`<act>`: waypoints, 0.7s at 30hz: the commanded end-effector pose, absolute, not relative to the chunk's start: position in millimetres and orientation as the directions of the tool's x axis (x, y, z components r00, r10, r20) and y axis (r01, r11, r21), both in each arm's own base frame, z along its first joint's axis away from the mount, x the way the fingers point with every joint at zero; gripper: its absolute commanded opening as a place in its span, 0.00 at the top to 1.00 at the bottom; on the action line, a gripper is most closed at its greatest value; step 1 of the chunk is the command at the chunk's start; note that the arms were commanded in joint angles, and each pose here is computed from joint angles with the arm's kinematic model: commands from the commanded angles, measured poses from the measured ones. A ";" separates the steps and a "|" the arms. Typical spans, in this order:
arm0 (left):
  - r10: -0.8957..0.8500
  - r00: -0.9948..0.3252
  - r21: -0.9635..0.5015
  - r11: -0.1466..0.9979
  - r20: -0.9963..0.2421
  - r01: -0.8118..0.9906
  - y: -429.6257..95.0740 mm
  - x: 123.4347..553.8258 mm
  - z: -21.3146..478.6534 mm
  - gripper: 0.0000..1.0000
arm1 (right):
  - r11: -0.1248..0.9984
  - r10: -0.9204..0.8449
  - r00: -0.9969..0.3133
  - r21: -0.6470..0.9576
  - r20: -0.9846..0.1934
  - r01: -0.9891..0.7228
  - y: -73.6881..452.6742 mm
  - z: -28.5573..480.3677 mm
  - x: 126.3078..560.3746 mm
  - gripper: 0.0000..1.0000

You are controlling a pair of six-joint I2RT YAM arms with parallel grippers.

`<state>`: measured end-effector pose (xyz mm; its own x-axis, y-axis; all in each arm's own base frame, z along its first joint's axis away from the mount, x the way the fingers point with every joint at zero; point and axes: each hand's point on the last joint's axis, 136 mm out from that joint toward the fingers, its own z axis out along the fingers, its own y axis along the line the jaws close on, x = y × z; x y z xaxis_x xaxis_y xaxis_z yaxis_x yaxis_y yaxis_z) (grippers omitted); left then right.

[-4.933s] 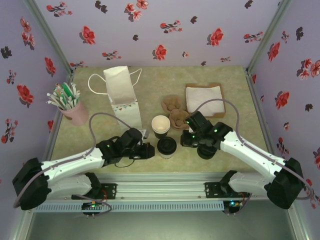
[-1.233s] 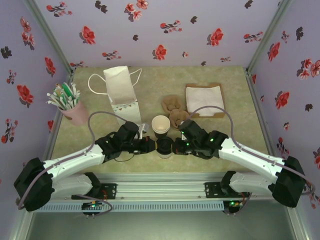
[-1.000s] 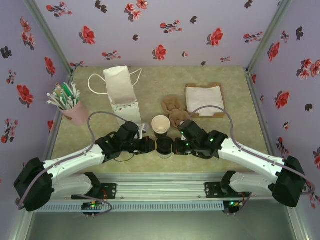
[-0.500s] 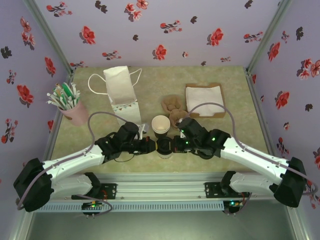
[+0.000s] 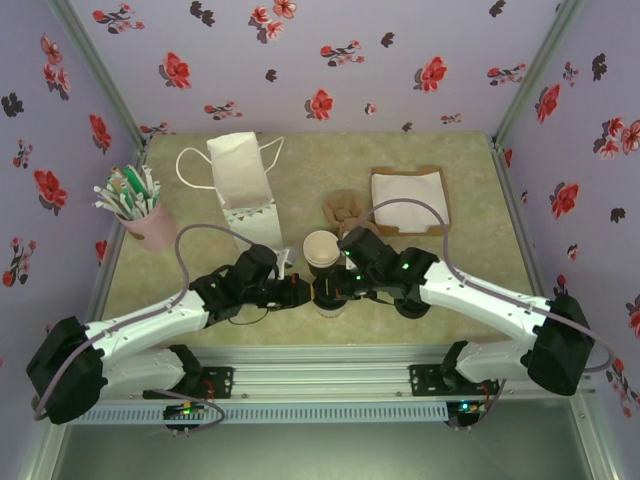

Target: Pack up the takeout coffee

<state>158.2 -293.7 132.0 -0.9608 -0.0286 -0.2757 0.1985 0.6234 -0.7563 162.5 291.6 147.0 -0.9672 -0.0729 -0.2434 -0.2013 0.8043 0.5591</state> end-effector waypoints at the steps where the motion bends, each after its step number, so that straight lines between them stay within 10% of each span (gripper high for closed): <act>1: -0.033 -0.958 -0.751 0.629 -0.286 0.203 -291.5 157.2 130.1 0.96 | 0.813 -0.103 -0.968 0.541 -0.228 -0.214 291.0 136.3 157.1 0.94; 21: -0.056 -0.944 -0.751 0.622 -0.324 0.221 -286.5 159.6 147.7 0.90 | 0.818 -0.070 -0.957 0.533 -0.282 -0.217 280.9 155.8 161.0 0.85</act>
<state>158.8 -289.8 137.3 -0.9555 -0.0424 -0.2920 0.2030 0.6240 -0.7546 161.2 288.7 143.4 -0.9654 -0.0693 -0.2514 -0.2035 0.8032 0.5598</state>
